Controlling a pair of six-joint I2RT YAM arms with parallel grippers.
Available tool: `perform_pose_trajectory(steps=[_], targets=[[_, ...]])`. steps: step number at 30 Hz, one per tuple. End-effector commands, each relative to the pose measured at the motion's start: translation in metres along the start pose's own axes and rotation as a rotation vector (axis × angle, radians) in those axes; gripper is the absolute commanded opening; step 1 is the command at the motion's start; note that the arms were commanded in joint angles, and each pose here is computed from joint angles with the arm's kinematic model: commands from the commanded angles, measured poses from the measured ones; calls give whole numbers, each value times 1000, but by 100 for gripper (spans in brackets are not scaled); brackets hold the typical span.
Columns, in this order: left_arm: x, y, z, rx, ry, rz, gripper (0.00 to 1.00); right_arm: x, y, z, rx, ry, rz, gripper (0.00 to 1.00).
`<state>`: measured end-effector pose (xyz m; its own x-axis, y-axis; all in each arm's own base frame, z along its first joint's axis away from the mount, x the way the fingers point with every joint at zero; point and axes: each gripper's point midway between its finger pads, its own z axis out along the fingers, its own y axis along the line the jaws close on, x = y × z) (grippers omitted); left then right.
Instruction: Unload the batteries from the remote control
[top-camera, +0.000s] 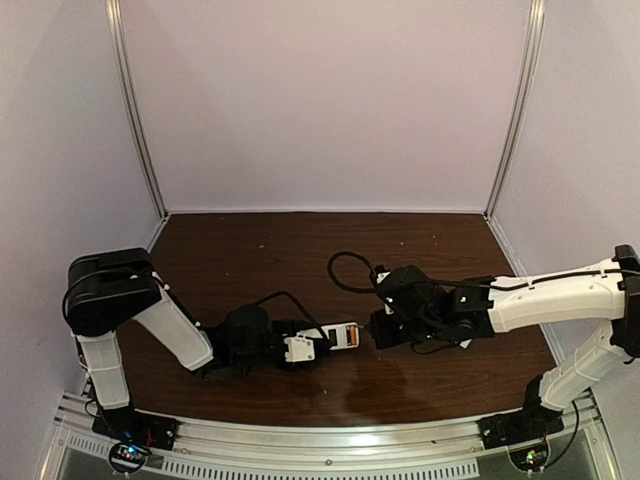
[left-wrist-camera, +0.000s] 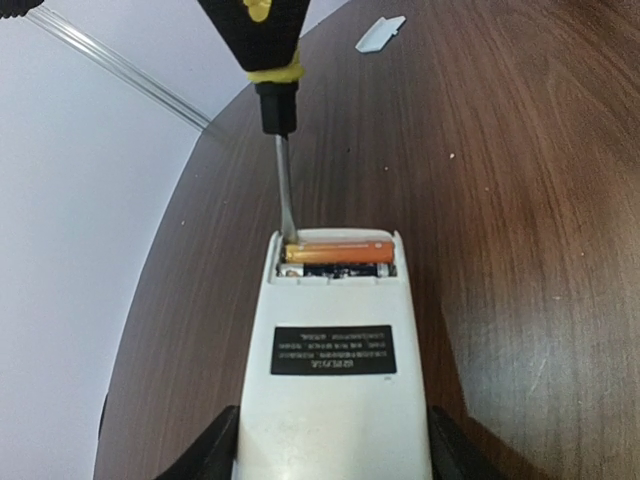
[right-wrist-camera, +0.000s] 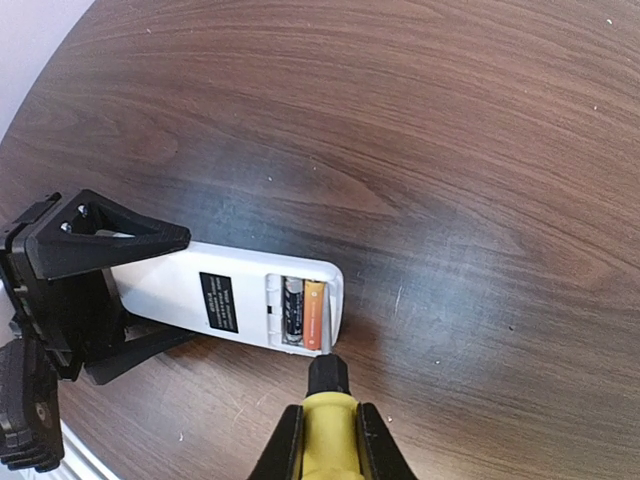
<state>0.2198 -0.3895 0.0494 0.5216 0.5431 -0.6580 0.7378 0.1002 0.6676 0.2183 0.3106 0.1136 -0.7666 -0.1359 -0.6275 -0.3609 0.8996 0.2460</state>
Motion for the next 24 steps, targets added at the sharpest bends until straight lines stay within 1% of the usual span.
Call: perform_pose_trajectory(steps=[1, 6, 11, 16, 24], targets=[[-15, 4, 4, -6, -52, 5, 0, 6, -1, 8, 62, 33, 1, 0], [-14, 4, 6, -3, -46, 3, 0, 15, 2, 17, 101, 66, -12, 0], [-11, 3, 8, 1, -34, 7, 0, 21, 8, 32, 86, 77, -11, 0], [-11, 1, 9, 3, -32, 14, 0, 27, 17, 42, 37, 97, -48, 0], [-7, 1, 9, 0, -22, 23, 0, 21, 11, 30, -100, 47, -75, 0]])
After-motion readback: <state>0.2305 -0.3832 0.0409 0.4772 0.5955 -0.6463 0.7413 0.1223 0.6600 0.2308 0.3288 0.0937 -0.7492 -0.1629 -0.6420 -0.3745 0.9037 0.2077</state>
